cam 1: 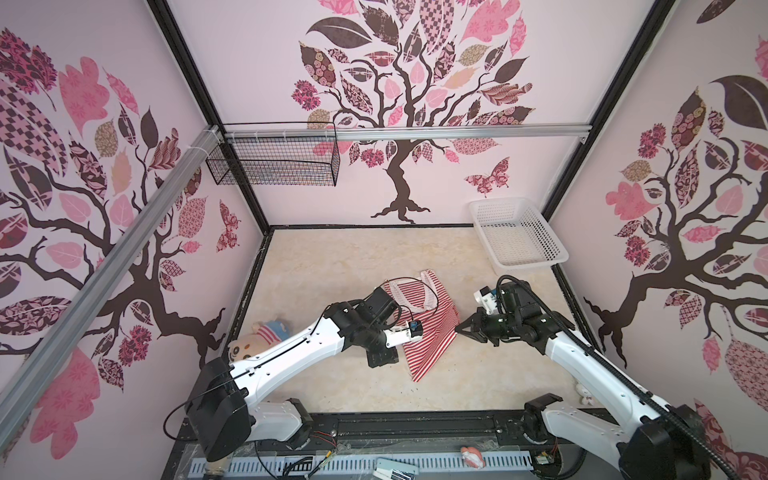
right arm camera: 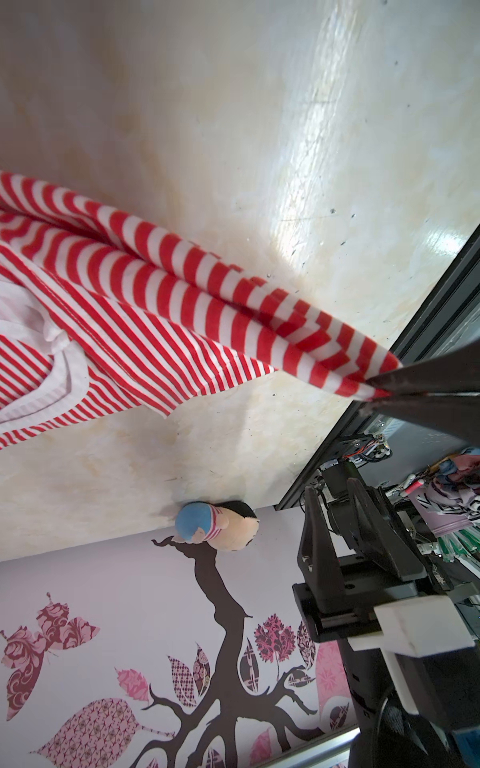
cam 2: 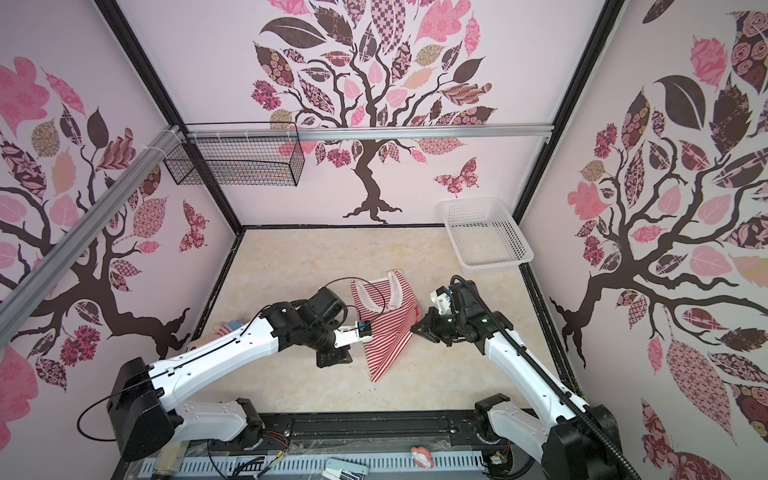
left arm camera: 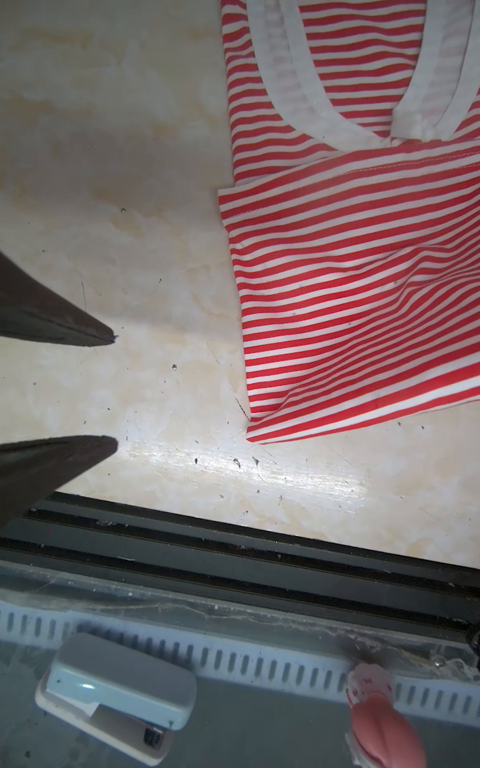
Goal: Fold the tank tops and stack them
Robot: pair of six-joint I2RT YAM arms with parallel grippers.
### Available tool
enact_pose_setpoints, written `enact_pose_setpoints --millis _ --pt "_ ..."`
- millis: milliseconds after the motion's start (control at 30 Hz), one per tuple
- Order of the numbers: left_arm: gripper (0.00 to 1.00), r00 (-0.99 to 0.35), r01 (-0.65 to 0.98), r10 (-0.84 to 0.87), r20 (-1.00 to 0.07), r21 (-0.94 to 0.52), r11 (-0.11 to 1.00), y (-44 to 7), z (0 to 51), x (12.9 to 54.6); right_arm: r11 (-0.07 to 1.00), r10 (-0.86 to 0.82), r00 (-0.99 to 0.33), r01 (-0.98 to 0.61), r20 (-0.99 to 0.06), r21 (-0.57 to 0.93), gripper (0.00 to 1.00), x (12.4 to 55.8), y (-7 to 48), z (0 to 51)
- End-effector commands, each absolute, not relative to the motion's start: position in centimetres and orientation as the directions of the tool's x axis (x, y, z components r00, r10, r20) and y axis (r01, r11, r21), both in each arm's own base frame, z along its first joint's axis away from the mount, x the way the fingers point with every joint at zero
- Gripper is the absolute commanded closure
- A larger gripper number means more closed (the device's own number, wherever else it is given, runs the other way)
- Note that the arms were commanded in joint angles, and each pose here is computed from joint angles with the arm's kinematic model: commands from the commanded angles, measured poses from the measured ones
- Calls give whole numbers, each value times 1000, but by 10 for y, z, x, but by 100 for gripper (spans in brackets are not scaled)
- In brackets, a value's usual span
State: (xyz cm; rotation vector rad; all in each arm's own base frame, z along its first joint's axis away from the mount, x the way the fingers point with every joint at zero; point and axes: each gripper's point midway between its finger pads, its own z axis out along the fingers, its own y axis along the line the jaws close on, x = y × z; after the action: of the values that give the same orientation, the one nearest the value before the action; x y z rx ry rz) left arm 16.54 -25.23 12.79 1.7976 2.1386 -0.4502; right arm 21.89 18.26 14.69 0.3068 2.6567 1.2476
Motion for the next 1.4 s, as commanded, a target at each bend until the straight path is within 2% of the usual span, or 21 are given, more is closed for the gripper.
enact_pose_setpoints --millis 0,300,500,1167,1367 --pt "57 -125 991 889 -440 -17 131 -265 122 171 650 273 -961 149 -46 745 100 207 176 130" --pt "48 24 996 917 -399 83 10 -292 85 145 698 311 -950 221 -11 682 99 185 158 93" --pt "44 76 991 924 -375 133 -28 -307 67 136 718 328 -945 251 3 649 98 179 151 75" --pt "44 119 987 942 -314 141 -77 -327 31 138 736 336 -941 282 30 615 98 168 145 50" --pt "48 117 985 957 -265 150 -79 -322 14 141 736 333 -943 277 27 618 98 170 145 53"
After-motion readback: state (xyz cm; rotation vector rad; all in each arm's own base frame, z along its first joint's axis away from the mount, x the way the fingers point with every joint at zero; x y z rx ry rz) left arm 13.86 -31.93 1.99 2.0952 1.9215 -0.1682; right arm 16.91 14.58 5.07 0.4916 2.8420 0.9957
